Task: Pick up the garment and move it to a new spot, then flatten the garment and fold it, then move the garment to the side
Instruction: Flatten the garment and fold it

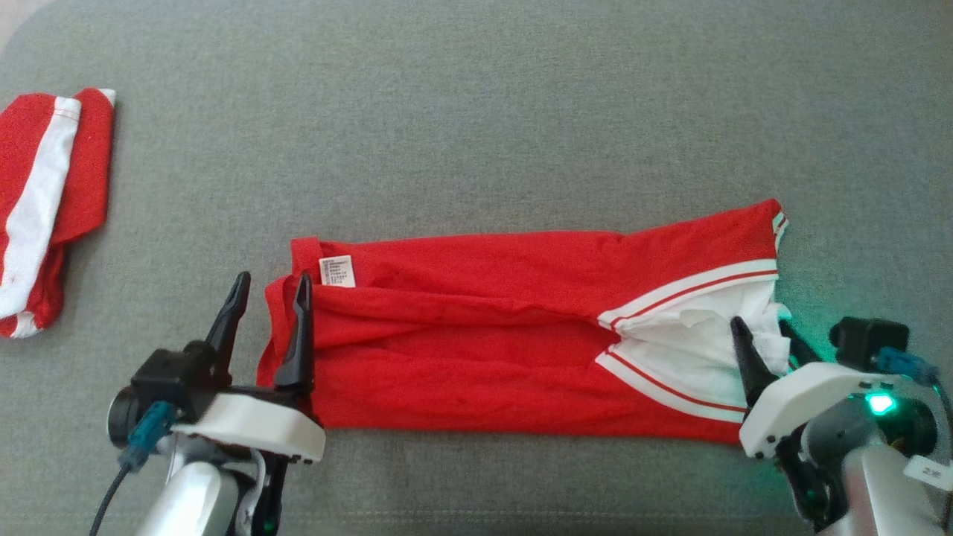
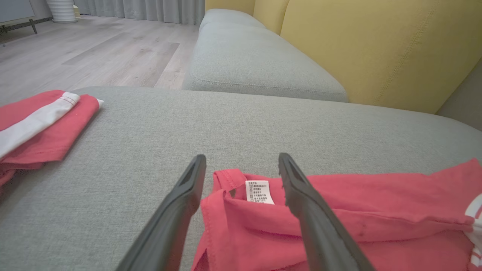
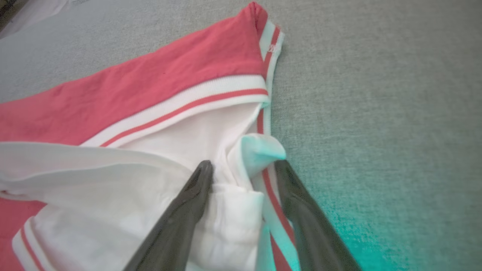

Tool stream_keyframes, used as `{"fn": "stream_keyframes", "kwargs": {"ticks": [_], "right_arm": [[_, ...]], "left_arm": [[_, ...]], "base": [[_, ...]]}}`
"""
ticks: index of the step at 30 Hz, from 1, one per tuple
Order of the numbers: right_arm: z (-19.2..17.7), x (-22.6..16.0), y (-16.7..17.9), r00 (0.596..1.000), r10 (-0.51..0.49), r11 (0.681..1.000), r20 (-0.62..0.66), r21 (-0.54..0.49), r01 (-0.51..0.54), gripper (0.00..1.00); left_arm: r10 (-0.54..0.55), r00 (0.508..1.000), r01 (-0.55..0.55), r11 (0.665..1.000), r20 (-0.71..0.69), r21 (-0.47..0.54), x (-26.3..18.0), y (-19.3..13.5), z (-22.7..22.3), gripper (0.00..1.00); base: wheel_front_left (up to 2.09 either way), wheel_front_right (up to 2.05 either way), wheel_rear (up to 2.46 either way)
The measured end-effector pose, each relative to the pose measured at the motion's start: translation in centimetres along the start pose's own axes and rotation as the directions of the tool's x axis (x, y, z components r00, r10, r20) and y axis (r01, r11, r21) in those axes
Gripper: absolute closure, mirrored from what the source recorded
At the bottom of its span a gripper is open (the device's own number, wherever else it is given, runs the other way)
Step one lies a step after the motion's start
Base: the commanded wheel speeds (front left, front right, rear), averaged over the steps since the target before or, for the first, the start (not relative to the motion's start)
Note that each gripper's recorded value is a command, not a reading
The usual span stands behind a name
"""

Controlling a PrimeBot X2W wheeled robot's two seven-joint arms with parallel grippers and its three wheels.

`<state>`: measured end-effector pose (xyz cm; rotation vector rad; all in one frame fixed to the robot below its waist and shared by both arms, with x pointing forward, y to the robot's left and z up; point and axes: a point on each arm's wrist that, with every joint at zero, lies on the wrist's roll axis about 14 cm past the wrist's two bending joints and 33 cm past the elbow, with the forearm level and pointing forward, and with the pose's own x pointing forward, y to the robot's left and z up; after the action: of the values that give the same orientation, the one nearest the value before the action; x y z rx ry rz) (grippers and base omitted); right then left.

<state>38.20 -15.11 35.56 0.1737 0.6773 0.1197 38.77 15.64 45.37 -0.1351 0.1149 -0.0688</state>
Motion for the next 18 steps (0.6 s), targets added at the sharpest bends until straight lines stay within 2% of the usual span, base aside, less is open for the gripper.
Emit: {"fn": "stream_keyframes", "kwargs": {"ticks": [9, 18], "right_arm": [[0.2, -0.9, -0.2, 1.0, -0.003, 1.0, 0.01, 0.025, 0.003, 1.0], [2.2, -2.6, -5.7, 0.984, -0.162, 0.984, 0.073, 0.085, 0.156, 1.0]], "left_arm": [[0.0, 1.0, -0.001, 1.0, 0.015, 0.011, 0.6, 0.3, 0.4, 0.0], [-0.004, 1.0, 0.003, 1.0, 0.029, 0.016, 1.0, 0.1, 0.7, 0.0]], "base": [[0.0, 0.0, 0.0], [0.0, 0.0, 0.0]]}}
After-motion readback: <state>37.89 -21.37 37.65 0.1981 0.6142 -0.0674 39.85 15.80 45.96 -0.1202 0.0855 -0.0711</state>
